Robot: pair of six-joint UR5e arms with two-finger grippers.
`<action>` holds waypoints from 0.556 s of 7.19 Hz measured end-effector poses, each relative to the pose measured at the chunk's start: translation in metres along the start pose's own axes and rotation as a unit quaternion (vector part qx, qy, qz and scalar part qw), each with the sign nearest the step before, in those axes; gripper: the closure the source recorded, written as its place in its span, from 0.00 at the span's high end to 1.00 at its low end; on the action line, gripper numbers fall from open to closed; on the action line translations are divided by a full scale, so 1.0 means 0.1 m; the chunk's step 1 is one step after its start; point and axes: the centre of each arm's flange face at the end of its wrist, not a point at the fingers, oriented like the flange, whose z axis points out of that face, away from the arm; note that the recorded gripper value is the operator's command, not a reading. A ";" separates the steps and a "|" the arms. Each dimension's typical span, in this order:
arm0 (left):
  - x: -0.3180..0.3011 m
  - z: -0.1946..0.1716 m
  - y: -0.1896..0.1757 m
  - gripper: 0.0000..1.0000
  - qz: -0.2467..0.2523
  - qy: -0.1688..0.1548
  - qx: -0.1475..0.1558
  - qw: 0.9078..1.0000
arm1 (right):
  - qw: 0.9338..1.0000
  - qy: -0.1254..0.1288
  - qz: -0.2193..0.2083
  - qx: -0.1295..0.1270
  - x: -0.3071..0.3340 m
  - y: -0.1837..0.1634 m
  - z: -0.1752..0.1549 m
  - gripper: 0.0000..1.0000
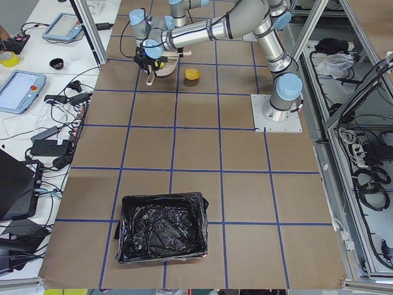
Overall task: Sweep and dump trash into bin
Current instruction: 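Sweep the sponge and curved trash into the dustpan with the right gripper's brush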
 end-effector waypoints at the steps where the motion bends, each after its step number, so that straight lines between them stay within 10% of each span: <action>1: -0.03 -0.08 -0.06 0.00 0.005 0.003 -0.005 1.000 | 1.000 0.011 0.002 -0.001 0.16 -0.01 -0.17 0.00; 4: -0.12 -0.06 -0.47 0.00 0.028 -0.013 -0.028 0.999 | 1.000 0.022 0.015 -0.009 0.44 0.07 -0.55 0.00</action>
